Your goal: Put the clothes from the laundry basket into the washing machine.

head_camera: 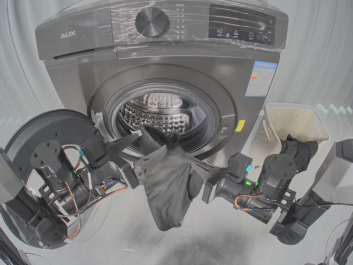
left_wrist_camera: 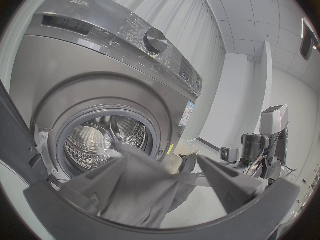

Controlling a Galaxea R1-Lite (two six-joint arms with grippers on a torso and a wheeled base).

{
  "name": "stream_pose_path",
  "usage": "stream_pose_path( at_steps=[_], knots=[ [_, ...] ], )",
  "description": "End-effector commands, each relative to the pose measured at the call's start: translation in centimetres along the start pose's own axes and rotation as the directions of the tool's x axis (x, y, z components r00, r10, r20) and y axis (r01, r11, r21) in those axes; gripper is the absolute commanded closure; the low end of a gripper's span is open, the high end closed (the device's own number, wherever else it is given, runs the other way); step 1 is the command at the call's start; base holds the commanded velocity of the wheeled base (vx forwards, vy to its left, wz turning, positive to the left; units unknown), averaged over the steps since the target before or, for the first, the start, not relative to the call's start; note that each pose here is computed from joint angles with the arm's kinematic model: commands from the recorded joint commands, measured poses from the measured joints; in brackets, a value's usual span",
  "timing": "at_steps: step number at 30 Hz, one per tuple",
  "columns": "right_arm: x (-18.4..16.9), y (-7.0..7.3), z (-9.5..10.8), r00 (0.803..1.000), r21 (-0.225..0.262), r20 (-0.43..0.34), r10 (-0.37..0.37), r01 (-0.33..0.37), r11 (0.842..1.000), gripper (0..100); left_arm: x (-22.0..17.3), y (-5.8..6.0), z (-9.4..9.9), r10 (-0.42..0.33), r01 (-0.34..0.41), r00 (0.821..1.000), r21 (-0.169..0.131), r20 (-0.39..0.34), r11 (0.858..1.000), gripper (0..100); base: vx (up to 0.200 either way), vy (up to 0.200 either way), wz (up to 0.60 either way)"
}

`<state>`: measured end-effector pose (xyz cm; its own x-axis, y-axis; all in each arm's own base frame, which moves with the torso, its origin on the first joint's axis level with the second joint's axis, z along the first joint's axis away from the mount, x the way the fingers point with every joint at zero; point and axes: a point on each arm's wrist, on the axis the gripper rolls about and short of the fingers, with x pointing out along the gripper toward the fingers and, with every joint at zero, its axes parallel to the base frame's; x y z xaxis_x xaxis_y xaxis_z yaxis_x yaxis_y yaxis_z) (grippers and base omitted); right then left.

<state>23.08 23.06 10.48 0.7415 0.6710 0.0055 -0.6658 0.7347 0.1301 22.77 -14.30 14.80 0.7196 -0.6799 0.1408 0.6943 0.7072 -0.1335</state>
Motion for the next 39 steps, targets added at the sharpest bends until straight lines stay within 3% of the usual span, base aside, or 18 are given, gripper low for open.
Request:
stream_pose_path(
  at_steps=[1,8,22,27,36,39],
  knots=[
    [-1.6,-0.5,1.3,1.0,0.003,0.021,-0.017,0.016,1.0,100,-0.1,0.7,-0.2,0.029,-0.029,1.0,-0.001,-0.008,1.0,0,0.0,0.0,0.0],
    [-2.1,-1.2,2.7,0.997,0.0,0.063,-0.039,0.039,0.999,100,-0.1,0.7,-0.5,0.038,-0.038,0.999,-0.003,-0.021,0.999,0,0.0,0.0,0.0],
    [-2.2,-0.7,3.3,0.997,0.0,0.081,-0.012,0.012,1.0,100,0.2,2.1,-2.6,0.083,-0.084,0.992,-0.008,-0.093,0.996,0,0.0,0.0,0.0],
    [-2.1,-0.4,3.4,0.996,0.0,0.086,-0.016,0.016,1.0,100,0.1,1.8,-2.7,0.072,-0.073,0.992,-0.006,-0.1,0.997,0,0.0,0.0,0.0],
    [-1.4,0.4,3.2,0.995,0.01,0.098,-0.028,0.027,1.0,100,-0.3,0.0,-3.7,0.012,-0.014,0.989,-0.016,-0.149,1.0,0,0.0,0.0,0.0],
    [-1.2,0.6,3.2,0.995,0.011,0.101,-0.025,0.024,1.0,100,-0.3,-0.2,-3.9,0.007,-0.008,0.987,-0.006,-0.161,1.0,0,0.0,0.0,0.0]
  ],
)
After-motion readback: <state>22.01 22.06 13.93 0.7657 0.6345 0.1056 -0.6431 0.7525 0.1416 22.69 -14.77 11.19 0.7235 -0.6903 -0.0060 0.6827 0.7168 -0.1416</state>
